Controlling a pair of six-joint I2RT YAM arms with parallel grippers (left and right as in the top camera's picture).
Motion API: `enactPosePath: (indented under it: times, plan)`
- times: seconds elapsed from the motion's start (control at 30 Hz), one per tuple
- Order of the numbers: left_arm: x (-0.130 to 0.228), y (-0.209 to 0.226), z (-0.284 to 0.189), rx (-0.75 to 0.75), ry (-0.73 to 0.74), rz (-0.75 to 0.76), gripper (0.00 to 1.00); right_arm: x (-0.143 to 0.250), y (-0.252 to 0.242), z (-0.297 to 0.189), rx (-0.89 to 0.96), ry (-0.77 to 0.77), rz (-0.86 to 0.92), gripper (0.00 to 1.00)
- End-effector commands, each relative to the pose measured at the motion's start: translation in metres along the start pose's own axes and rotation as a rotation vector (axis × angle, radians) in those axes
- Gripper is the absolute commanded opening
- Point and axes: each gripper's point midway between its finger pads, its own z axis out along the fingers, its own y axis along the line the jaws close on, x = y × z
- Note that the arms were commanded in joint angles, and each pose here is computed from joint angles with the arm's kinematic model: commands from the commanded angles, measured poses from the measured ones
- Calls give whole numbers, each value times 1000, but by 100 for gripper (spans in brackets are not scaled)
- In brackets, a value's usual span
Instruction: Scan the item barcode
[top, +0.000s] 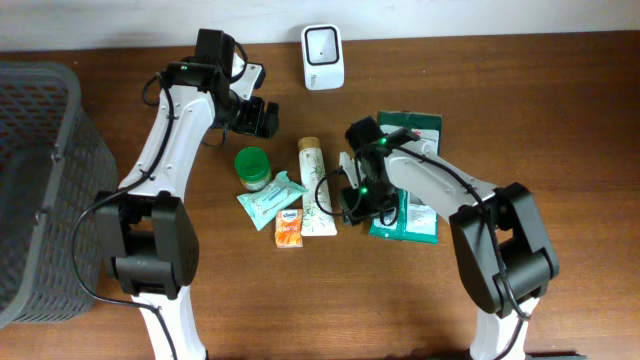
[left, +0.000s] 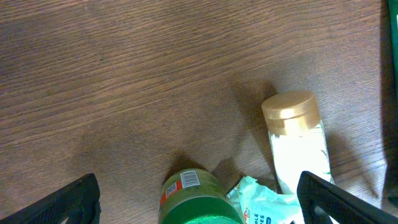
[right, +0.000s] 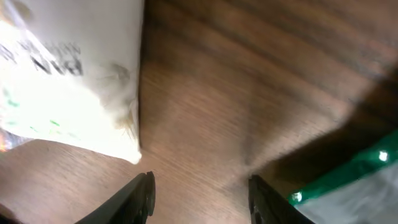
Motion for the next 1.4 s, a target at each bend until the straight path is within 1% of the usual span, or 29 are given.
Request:
enactPosePath:
  times: [0.0, 0.03, 0.07, 0.1, 0.13, 0.17, 0.2, 0.27, 0.3, 0.33, 0.37, 0.4, 0.43, 0.47, 0.53, 0.63, 0.67, 0.7, 0.77, 0.8, 0.87, 0.93, 1.0, 1.1, 1.23, 1.3, 1.33, 1.37]
  plan:
    - [-4, 3, 0, -2, -7, 6, 99, 33, -35, 8, 167, 110, 108, 47]
    - [-4, 3, 0, -2, -7, 6, 99, 44, -51, 3, 230, 141, 188, 46]
    - [-4, 3, 0, -2, -7, 6, 99, 58, -83, -9, 306, 175, 325, 46]
    - [-4, 3, 0, -3, -7, 6, 99, 65, -109, -19, 345, 177, 427, 46]
    - [-4, 3, 0, -2, -7, 6, 99, 68, -133, -26, 364, 165, 518, 47]
    - [-4, 3, 0, -2, -7, 6, 99, 74, -166, -36, 385, 133, 645, 47]
    - [-4, 3, 0, -2, -7, 6, 99, 76, -192, -42, 373, 96, 727, 47]
    - [-4, 3, 0, -3, -7, 6, 99, 66, -237, -50, 340, -38, 846, 47]
    - [-4, 3, 0, -2, -7, 6, 99, 49, -255, -55, 304, -147, 875, 47]
    - [-4, 3, 0, -2, -7, 6, 99, 26, -272, -62, 292, -272, 858, 50]
    - [-4, 3, 0, -2, -7, 6, 99, 0, -280, -70, 284, -383, 806, 54]
    - [-4, 3, 0, -2, -7, 6, 99, -21, -278, -75, 247, -460, 745, 56]
    - [-4, 3, 0, -2, -7, 6, 99, -55, -265, -84, 167, -568, 621, 57]
    - [-4, 3, 0, -2, -7, 6, 99, -73, -256, -90, 136, -624, 576, 57]
    - [-4, 3, 0, -2, -7, 6, 99, -100, -235, -99, 130, -691, 481, 57]
    - [-4, 3, 0, -2, -7, 6, 99, -126, -195, -139, 124, -680, 382, 59]
    - [-4, 3, 0, -2, -7, 6, 99, -137, -169, -141, 110, -677, 330, 61]
    - [-4, 3, 0, -3, -7, 6, 99, -142, -151, -131, 98, -659, 294, 61]
    - [-4, 3, 0, -2, -7, 6, 99, -152, -111, -94, 50, -599, 212, 60]
    - [-4, 3, 0, -2, -7, 6, 99, -155, -88, -67, 22, -550, 117, 60]
    - [-4, 3, 0, -2, -7, 6, 99, -148, -64, -38, 5, -472, 15, 60]
    - [-4, 3, 0, -2, -7, 6, 99, -135, -55, -29, 0, -409, -25, 60]
    - [-4, 3, 0, -3, -7, 6, 99, -105, -53, -13, -16, -285, -41, 60]
    - [-4, 3, 0, -2, -7, 6, 99, -51, -56, 12, -29, -95, 21, 61]
    - [-4, 3, 0, -2, -7, 6, 99, -14, -54, 12, -36, 56, 70, 60]
    - [-4, 3, 0, -2, -7, 6, 99, -14, -47, -8, -45, 40, 68, 60]
    - [-4, 3, 0, -2, -7, 6, 99, -22, -40, -36, -61, -21, 59, 60]
    - [-4, 3, 0, -2, -7, 6, 99, -36, -49, -105, -51, -191, 77, 64]
